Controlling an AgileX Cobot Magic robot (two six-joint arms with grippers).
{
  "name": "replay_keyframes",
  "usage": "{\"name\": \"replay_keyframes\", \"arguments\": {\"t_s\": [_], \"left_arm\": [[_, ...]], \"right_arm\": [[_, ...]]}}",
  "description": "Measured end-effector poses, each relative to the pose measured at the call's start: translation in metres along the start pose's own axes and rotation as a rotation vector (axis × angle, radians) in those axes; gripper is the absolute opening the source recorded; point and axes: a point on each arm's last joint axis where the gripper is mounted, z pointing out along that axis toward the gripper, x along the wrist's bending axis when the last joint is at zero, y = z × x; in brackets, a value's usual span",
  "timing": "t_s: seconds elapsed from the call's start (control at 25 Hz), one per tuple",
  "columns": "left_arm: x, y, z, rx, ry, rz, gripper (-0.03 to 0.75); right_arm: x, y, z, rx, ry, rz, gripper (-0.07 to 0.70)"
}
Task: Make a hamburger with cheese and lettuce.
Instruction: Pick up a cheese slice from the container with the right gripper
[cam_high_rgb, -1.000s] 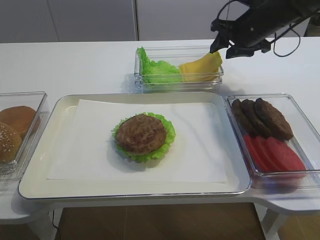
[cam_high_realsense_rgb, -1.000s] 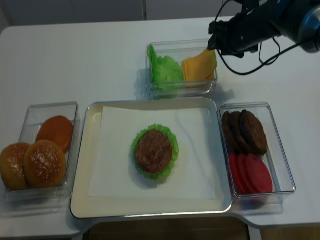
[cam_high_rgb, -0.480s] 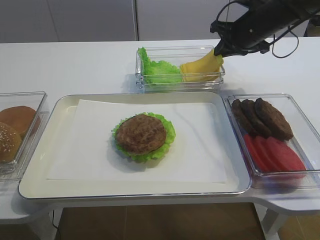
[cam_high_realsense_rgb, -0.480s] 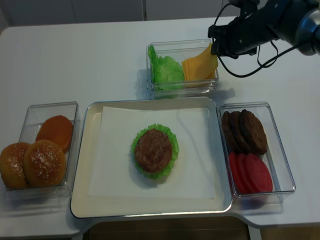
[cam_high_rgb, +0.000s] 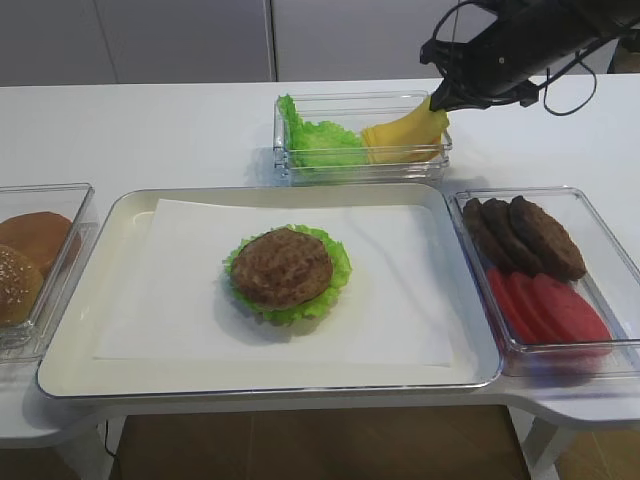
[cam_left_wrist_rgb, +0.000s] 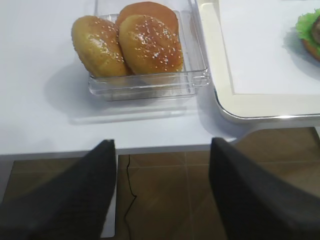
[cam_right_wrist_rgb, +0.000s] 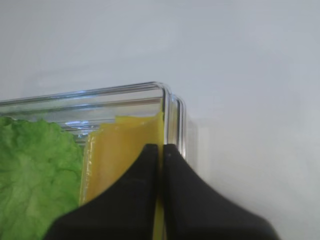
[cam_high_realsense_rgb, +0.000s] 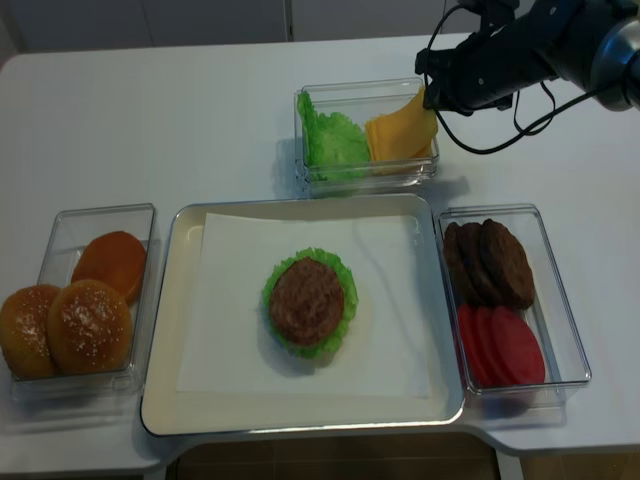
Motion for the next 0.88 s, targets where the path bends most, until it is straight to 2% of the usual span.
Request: {"name": "replay_keyframes", "arguments": {"t_s": [0.36, 0.6, 0.88], "left_arm": [[0.0000, 0.0000, 0.0000, 0.000, 0.000, 0.000, 0.439], [0.0000, 0.0000, 0.0000, 0.000, 0.000, 0.000, 0.439], [0.0000, 0.0000, 0.0000, 0.000, 0.000, 0.000, 0.439]], "right_arm": [[0.0003, 0.0001, 0.0000, -0.001, 0.003, 0.005, 0.007], [0.0044, 0.0014, -0.0004, -0.011, 0.047, -0.003, 0.004], [0.0049, 0.0014, -0.0004, -0.011, 0.053, -0.010, 0.003]]}}
